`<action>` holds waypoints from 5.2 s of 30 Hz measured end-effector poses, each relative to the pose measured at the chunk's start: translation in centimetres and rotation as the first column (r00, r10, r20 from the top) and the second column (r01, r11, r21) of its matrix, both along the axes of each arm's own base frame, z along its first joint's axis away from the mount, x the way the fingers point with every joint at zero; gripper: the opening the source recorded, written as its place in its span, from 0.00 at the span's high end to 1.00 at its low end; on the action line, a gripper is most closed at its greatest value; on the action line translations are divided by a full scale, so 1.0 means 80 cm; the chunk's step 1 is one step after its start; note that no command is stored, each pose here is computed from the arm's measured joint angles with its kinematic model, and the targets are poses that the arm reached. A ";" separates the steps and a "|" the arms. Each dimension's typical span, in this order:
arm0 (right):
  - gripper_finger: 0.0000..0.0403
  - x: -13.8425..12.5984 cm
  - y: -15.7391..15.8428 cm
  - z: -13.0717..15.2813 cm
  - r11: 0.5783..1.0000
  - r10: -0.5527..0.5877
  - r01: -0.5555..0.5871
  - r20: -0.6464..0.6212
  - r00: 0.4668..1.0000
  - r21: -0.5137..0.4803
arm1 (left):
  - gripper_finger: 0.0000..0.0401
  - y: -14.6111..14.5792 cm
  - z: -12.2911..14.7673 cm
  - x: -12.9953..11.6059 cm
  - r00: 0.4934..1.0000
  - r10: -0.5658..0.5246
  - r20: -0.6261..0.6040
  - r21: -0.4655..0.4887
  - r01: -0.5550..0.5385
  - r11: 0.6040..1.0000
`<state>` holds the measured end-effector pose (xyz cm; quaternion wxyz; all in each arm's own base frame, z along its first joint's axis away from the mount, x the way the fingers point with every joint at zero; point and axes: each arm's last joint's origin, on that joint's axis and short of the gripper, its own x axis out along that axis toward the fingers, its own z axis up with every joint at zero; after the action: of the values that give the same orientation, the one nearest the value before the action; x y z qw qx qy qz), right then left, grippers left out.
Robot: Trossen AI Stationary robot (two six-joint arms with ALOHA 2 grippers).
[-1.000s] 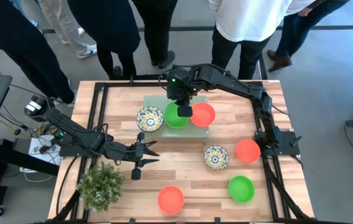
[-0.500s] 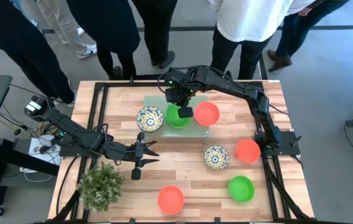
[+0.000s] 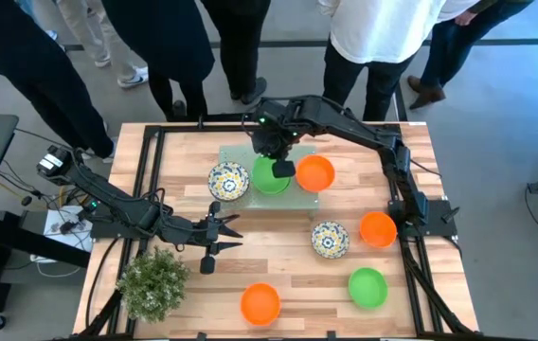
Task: Pick & Place Mini bowls
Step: Stack the green bowl on top of the green bowl on the shelf, then stack the white patterned bowl on top of the white patterned bowl on the shelf
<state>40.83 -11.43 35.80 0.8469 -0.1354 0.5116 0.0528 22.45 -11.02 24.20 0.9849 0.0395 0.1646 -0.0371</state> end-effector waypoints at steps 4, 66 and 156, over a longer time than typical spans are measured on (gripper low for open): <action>0.99 -0.007 0.000 0.016 1.000 -0.003 0.003 0.020 1.000 0.000 | 0.79 0.000 0.000 0.000 1.000 0.000 0.000 0.000 0.000 1.000; 0.98 -0.003 -0.018 -0.023 0.988 0.049 -0.042 -0.039 0.998 0.152 | 0.79 0.000 0.000 0.000 1.000 0.000 0.000 0.000 0.000 1.000; 0.87 -0.216 0.300 -0.213 0.896 -0.334 0.375 -0.195 0.922 0.237 | 0.79 0.051 0.010 0.023 0.975 0.211 0.069 -0.144 -0.199 0.969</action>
<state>23.57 12.60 18.76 0.8119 0.0815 0.5776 -0.0236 24.30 -6.98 24.99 0.9898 -0.0434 0.1234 0.0556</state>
